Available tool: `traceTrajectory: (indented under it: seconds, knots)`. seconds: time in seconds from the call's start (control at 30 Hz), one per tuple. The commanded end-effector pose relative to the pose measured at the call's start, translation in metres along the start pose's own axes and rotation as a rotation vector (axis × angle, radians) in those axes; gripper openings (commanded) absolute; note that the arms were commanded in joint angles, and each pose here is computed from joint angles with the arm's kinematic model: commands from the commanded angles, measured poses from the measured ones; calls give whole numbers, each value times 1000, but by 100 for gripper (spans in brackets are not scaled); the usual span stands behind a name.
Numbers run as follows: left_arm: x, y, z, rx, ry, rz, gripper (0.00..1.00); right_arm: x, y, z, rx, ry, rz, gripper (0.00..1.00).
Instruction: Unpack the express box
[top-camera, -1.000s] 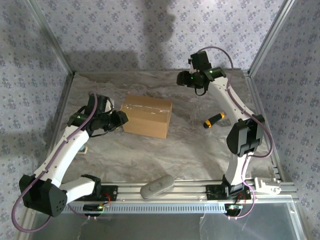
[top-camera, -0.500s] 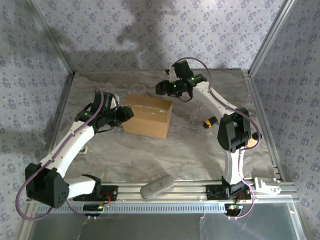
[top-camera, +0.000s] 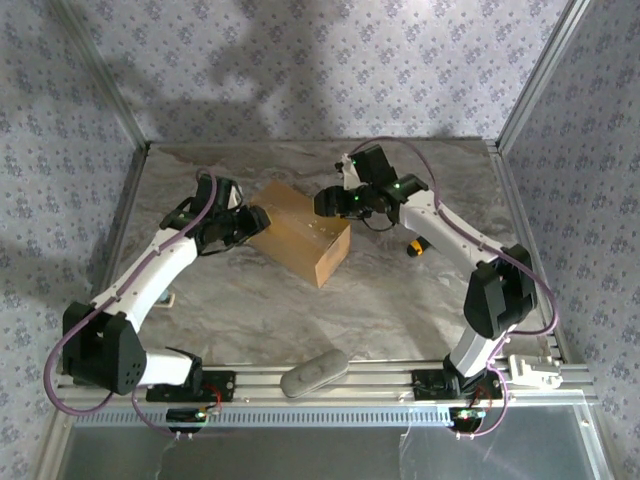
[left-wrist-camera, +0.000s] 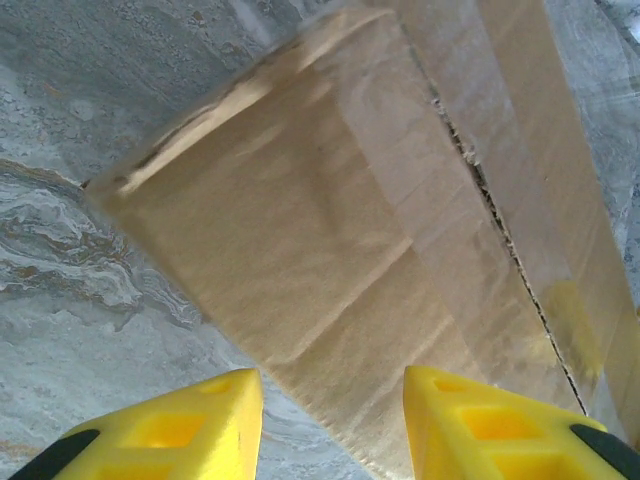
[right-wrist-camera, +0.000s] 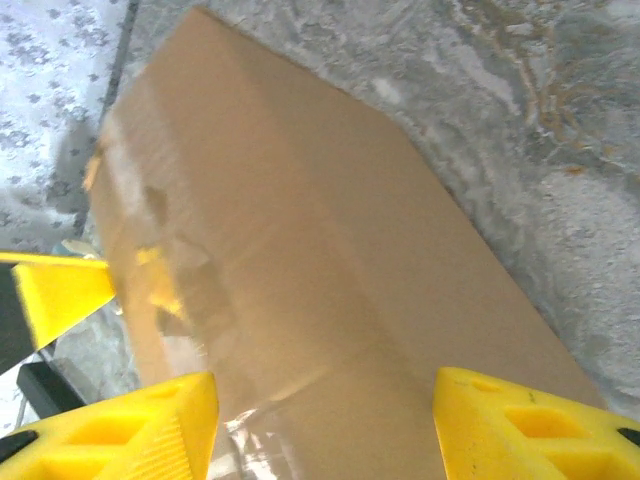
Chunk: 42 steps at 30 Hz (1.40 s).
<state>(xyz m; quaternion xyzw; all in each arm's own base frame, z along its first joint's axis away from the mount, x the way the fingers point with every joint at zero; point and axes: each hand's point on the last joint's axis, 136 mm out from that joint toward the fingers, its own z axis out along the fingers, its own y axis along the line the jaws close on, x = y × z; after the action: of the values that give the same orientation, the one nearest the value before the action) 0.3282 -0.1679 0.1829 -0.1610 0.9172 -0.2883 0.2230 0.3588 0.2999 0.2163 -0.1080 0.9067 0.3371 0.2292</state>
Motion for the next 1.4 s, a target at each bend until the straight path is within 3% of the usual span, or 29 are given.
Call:
traceTrajectory:
  seconds: [0.0, 0.47, 0.7, 1.1, 1.37]
  knots:
    - [-14, -15, -6, 28, -48, 27, 41, -1, 15, -14, -25, -20, -9, 60]
    - [-16, -20, -9, 44, -49, 26, 42, -12, -11, -7, 97, -42, -54, 61]
    - [-18, -21, -5, 44, -47, 20, 42, 24, 1, 10, 55, 44, -46, 61]
    - [-19, -20, 7, 25, -26, 14, 42, 71, 34, -4, -4, 90, -3, 61]
    - [-11, -22, 6, 26, -9, 11, 44, 64, 31, -22, 161, 36, -93, 61]
